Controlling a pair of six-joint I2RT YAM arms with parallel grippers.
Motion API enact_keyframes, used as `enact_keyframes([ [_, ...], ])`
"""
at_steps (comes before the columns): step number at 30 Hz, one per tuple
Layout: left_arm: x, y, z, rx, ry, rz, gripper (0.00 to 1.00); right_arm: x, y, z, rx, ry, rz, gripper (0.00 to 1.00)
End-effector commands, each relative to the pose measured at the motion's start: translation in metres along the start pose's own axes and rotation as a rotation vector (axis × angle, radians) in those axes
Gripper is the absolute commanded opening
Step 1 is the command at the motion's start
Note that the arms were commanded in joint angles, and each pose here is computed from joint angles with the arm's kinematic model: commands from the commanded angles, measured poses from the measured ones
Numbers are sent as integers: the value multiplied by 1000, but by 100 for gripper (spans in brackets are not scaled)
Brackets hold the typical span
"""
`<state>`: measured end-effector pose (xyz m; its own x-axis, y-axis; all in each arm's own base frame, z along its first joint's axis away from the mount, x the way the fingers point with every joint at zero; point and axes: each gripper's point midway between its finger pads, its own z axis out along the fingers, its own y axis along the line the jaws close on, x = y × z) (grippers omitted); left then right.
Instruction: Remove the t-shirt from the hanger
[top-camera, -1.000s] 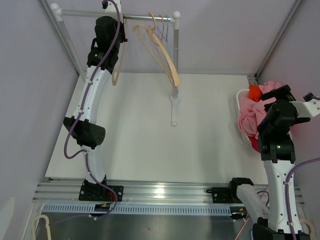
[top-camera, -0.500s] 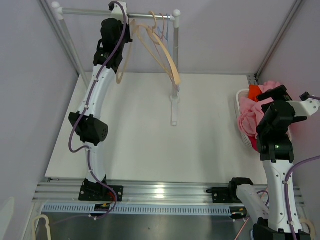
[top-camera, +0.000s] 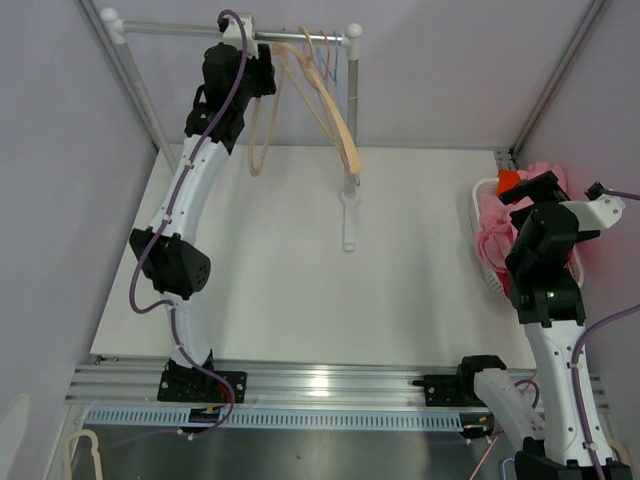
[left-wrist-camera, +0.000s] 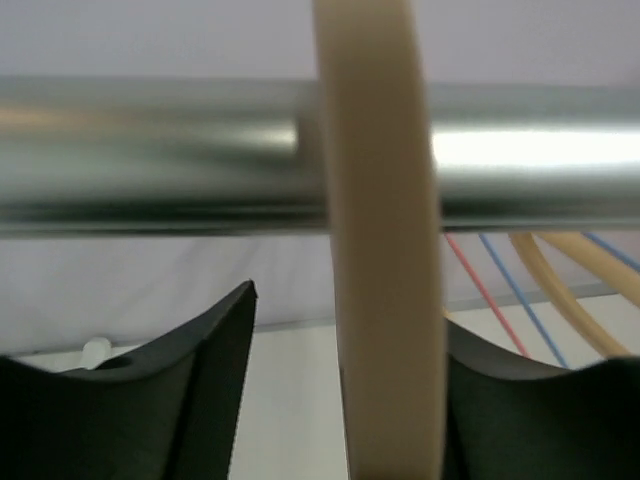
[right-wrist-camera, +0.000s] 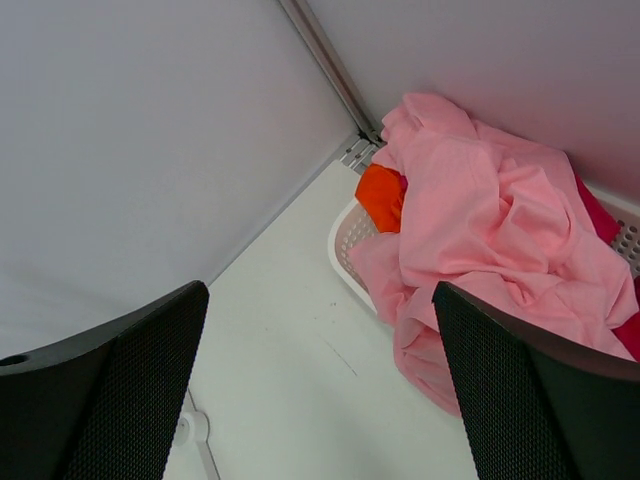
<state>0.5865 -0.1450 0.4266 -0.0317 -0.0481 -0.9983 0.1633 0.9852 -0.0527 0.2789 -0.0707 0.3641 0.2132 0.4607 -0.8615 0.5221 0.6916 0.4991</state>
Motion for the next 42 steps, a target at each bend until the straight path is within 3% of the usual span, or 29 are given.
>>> enact_keyframes([
  [1, 1, 5, -24, -53, 44, 4, 62, -9, -1, -9, -9, -19, 9, 100],
  [6, -5, 51, -59, -299, 66, 9, 99, -7, 3, -17, -45, 2, -3, 100],
  [10, -13, 64, -87, -361, 51, -20, 100, 1, 6, -18, -62, 32, -19, 100],
  [16, -39, 36, -136, -198, -11, -140, 100, 11, 11, -22, -85, 70, -15, 100],
  [19, -30, 27, -159, -171, 9, -195, 99, 17, 10, -25, -93, 89, -28, 100],
  [22, -40, 13, -216, -89, -38, -253, 100, 21, 12, -28, -117, 106, -41, 99],
  [27, -4, -15, -288, 93, -32, -308, 99, 42, 25, -34, -209, 180, -81, 100],
  [33, 65, -64, -381, 448, 115, -320, 100, 69, 38, -49, -295, 254, -107, 99],
  [42, 160, -30, -416, 326, 278, -246, 99, 101, 21, -55, -271, 293, -154, 99],
])
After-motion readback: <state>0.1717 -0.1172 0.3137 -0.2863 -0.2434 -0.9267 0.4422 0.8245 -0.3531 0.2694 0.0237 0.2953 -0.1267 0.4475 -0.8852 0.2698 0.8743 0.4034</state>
